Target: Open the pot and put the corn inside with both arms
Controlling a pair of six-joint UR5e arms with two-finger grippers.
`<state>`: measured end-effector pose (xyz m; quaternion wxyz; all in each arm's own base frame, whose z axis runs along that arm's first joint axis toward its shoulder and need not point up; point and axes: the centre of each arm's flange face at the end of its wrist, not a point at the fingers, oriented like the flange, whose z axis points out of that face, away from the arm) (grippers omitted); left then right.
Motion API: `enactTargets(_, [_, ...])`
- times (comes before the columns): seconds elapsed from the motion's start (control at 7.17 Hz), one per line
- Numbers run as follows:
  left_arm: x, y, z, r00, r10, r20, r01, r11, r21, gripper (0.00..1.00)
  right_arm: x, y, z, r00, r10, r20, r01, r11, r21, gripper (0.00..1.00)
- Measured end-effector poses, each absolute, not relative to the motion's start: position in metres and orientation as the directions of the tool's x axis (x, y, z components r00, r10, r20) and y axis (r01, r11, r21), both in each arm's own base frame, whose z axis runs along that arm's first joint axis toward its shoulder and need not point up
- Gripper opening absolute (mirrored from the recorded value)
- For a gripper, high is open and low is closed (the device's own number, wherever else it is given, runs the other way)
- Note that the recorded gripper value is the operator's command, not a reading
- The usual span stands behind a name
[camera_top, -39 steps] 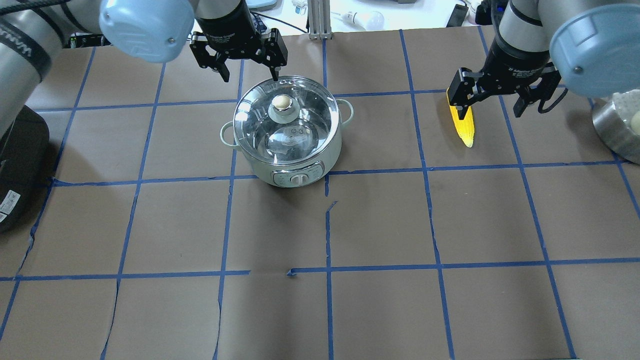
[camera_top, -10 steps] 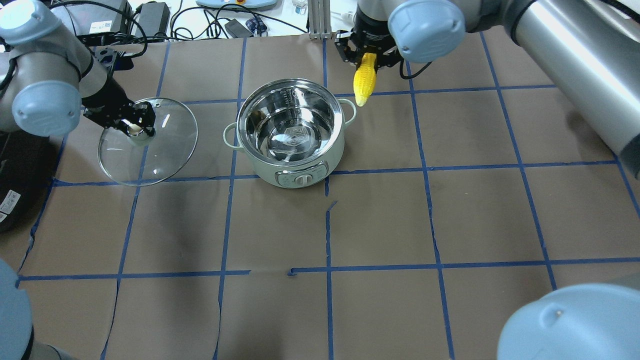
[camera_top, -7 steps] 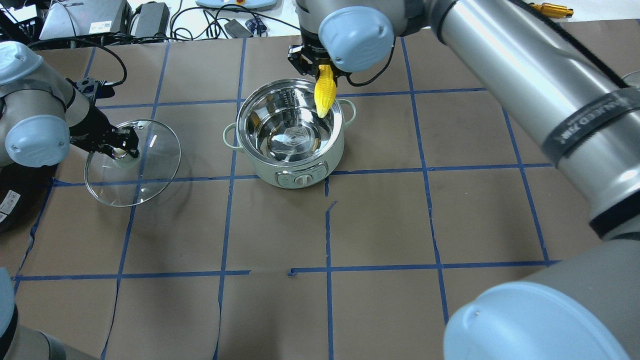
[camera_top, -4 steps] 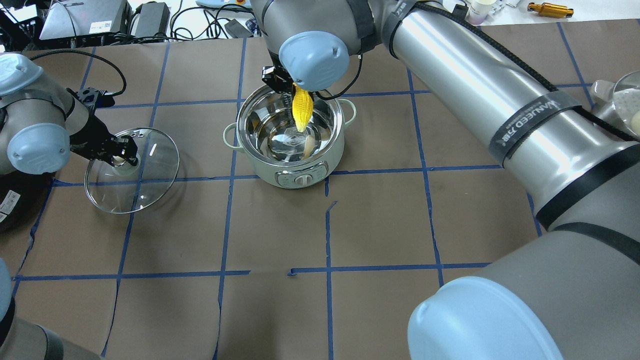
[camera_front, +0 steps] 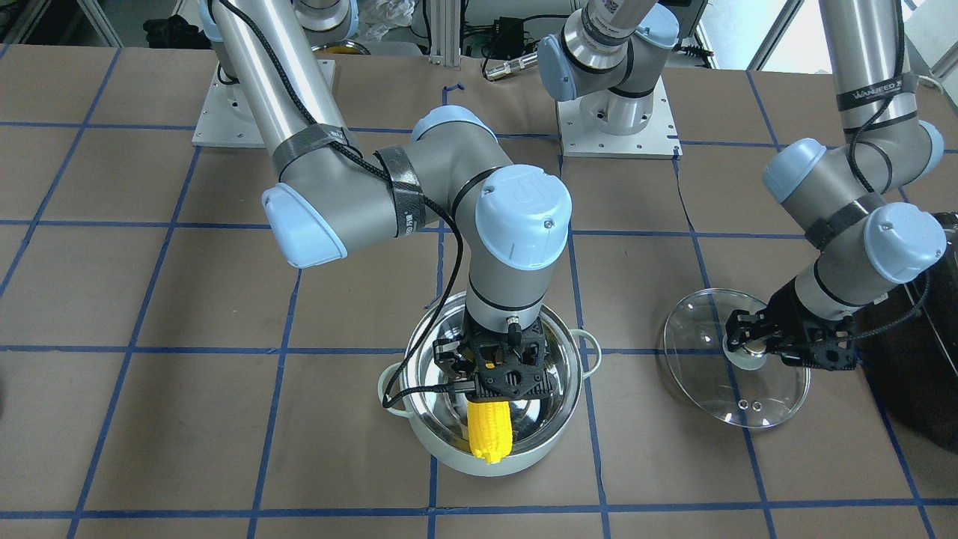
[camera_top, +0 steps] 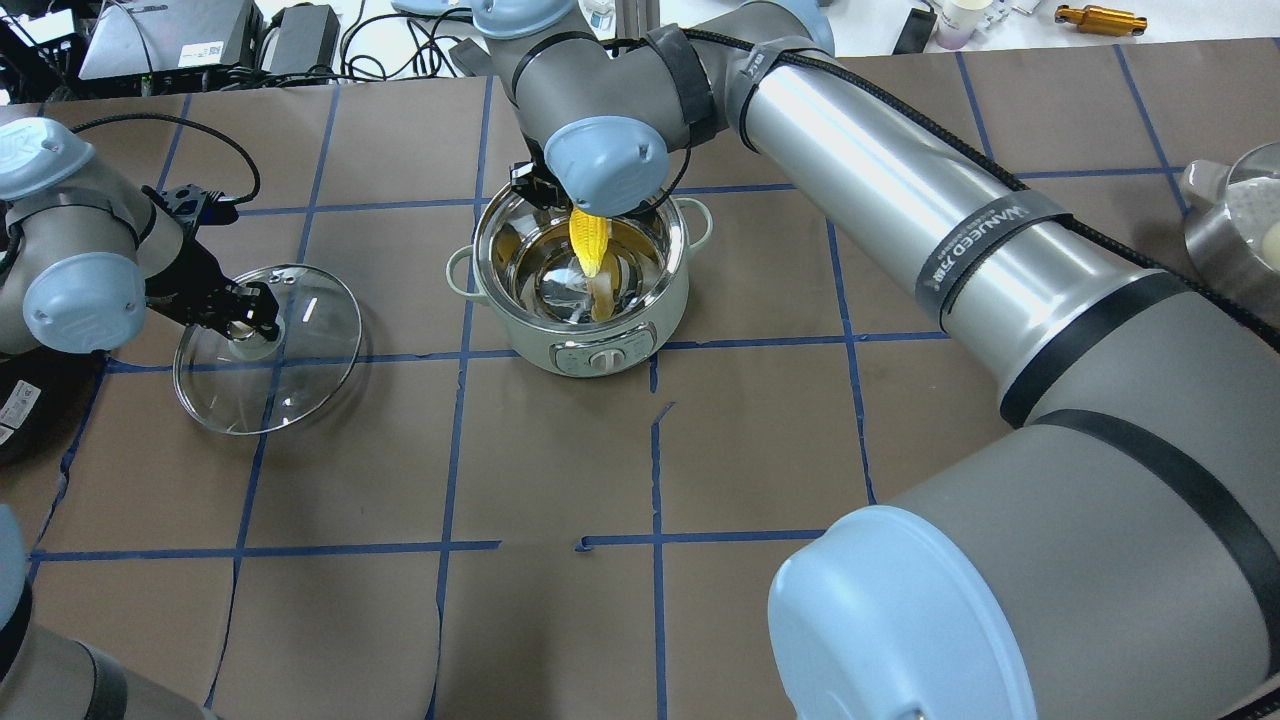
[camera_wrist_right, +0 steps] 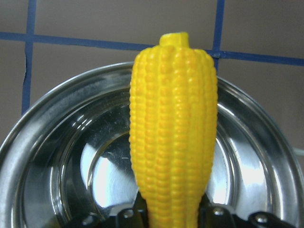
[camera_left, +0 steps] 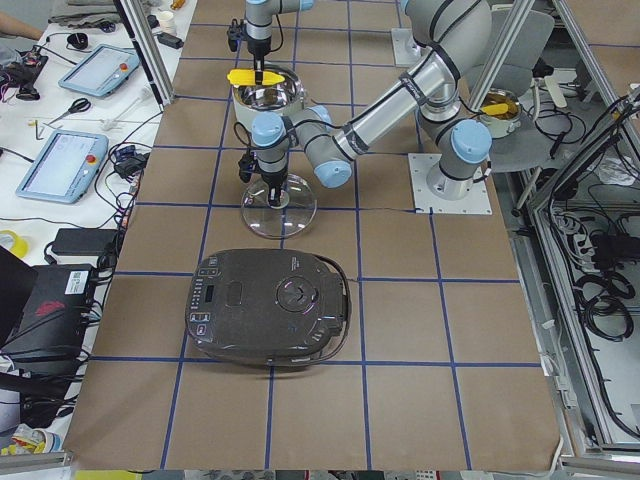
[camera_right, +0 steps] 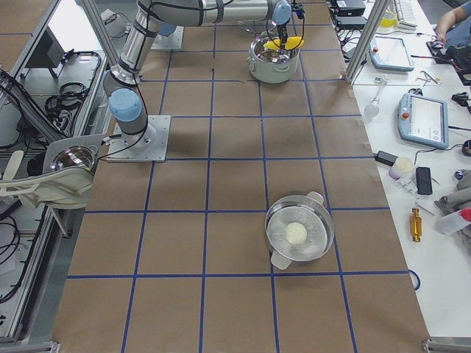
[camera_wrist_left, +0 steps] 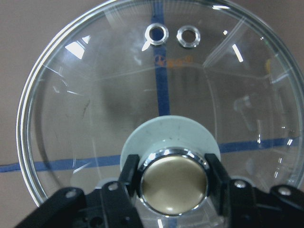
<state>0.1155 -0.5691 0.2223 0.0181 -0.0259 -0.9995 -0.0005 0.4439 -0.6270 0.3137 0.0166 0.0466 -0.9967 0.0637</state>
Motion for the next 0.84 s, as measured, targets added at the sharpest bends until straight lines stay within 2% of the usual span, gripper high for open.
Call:
enactTargets(0.14, [0.116,-0.569,0.219,-0.999,0.034,0.038,0.035,0.999,0.006,0.18,0.444,-0.623,0.303,-0.995,-0.093,0.027,-0.096,0.99,-0.1,0.1])
enactTargets(0.28, [0.116,-0.57,0.217,-0.999,0.025,0.039,0.026,1.0,0.011,0.55,0.444,-0.617,0.294,-0.995,-0.095,0.026,-0.097,0.992,-0.076,0.3])
enactTargets(0.42, [0.116,-0.57,0.214,-0.999,0.022,0.04,0.022,1.0,0.016,0.97,0.443,-0.609,0.292,-0.994,-0.102,0.028,-0.104,0.993,-0.061,0.99])
enactTargets(0.84, [0.116,-0.569,0.222,-0.999,0.017,0.037,0.017,1.0,0.014,1.0,0.441,-0.597,0.29,-0.993,-0.114,0.032,-0.116,0.992,-0.049,1.0])
